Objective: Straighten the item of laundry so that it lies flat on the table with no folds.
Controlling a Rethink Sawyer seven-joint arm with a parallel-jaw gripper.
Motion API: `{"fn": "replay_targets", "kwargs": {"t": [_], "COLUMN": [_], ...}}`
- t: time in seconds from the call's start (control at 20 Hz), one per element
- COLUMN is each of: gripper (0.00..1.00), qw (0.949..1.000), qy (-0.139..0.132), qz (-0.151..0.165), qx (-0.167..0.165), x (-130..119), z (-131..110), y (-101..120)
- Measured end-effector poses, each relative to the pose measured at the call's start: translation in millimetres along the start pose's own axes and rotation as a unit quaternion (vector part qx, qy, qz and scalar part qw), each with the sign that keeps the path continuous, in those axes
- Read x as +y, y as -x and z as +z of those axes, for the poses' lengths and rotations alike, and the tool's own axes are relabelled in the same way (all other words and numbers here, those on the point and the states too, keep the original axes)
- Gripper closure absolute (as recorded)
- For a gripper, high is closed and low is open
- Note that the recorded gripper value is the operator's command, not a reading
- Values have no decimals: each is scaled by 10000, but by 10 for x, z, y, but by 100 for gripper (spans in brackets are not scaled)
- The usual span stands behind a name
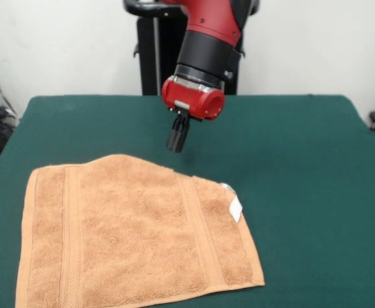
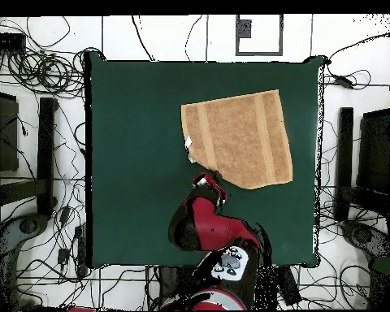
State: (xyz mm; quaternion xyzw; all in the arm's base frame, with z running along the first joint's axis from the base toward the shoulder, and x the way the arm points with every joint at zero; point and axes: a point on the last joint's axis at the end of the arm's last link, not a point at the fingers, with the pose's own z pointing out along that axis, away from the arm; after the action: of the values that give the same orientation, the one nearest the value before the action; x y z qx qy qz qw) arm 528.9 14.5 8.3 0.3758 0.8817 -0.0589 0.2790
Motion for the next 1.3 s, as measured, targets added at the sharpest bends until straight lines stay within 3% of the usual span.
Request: {"fn": "replay_targets", "kwargs": {"t": [0.75,1.3], "gripper": [100,100], "qw": [9997,9973], "qy": [-35,-140], "qz": [44,599], "qx": [-244,-404], "x": [57,187], "z": [-31,-7], "y": [158,242]}}
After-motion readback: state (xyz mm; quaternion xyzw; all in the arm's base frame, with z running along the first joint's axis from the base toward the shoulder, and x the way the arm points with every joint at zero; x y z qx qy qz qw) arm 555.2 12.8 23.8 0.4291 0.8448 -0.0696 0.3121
